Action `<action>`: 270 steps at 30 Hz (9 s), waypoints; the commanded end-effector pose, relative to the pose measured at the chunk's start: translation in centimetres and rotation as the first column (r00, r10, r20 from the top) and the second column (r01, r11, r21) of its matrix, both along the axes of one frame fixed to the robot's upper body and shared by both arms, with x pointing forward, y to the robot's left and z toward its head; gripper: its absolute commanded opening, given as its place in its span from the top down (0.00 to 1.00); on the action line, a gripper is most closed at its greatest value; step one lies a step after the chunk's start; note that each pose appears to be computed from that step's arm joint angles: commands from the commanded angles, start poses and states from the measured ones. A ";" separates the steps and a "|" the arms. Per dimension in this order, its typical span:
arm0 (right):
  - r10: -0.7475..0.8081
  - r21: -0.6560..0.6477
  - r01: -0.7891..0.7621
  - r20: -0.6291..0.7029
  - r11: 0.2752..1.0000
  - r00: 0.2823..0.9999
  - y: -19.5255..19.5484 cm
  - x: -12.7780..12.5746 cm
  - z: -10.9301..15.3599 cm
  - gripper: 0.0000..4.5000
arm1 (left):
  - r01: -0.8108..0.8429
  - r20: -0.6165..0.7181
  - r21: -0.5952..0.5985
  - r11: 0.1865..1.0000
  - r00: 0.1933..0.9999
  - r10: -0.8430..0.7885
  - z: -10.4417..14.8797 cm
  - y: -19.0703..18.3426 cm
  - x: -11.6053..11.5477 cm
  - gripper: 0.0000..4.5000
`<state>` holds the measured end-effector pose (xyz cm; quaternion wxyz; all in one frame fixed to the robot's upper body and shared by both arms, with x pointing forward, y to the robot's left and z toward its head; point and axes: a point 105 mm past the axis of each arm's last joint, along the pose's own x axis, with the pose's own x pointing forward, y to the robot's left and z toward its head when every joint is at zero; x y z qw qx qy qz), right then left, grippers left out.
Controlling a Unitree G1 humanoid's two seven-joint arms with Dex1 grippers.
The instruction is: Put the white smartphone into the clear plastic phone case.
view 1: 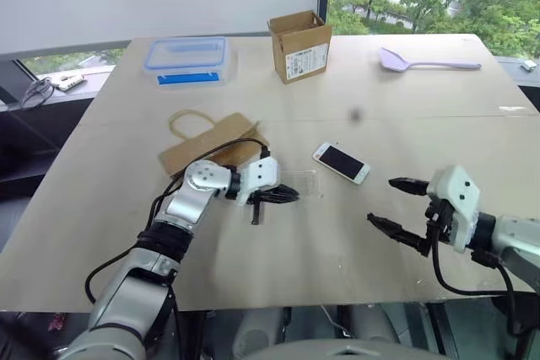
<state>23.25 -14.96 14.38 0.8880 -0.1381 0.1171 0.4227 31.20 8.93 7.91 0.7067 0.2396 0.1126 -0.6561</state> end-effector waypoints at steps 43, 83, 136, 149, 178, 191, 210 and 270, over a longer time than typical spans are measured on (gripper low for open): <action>0.246 -0.145 -0.237 0.053 0.961 0.968 7.6 10.0 0.6 0.34 | -0.462 -0.108 -0.347 0.816 0.884 0.455 6.8 9.0 -8.6 0.00; 0.652 -0.566 -0.591 -0.120 0.575 0.749 15.8 7.6 -3.7 0.35 | -0.521 -0.130 -0.273 0.809 0.853 0.505 4.3 11.4 -9.7 0.00; 0.703 -0.236 -0.668 0.113 0.705 0.702 20.9 7.9 1.3 1.00 | -0.546 -0.114 -0.269 0.793 0.836 0.537 2.6 13.3 -10.0 0.68; 0.738 -0.417 -0.698 -0.091 0.582 0.669 20.6 7.4 -5.1 1.00 | -0.537 -0.109 -0.261 0.802 0.842 0.528 2.8 13.7 -9.9 0.68; 0.753 -0.546 -0.732 -0.253 0.407 0.607 19.6 7.6 -11.5 1.00 | -0.653 -0.060 -0.156 0.741 0.755 0.653 1.8 12.0 -6.2 0.68; 0.704 -0.242 -0.680 0.017 0.692 0.710 22.0 8.6 -3.5 1.00 | -0.632 -0.124 -0.146 0.761 0.775 0.620 0.7 12.7 -6.9 0.68; 0.716 -0.240 -0.753 -0.235 0.612 0.657 17.1 5.1 -2.5 1.00 | -0.582 -0.185 -0.203 0.787 0.812 0.553 1.2 13.1 -7.4 0.68; 0.683 -0.247 -0.665 -0.021 0.704 0.730 21.3 7.7 -4.3 1.00 | -0.613 -0.181 -0.200 0.765 0.790 0.586 1.2 13.1 -8.1 0.68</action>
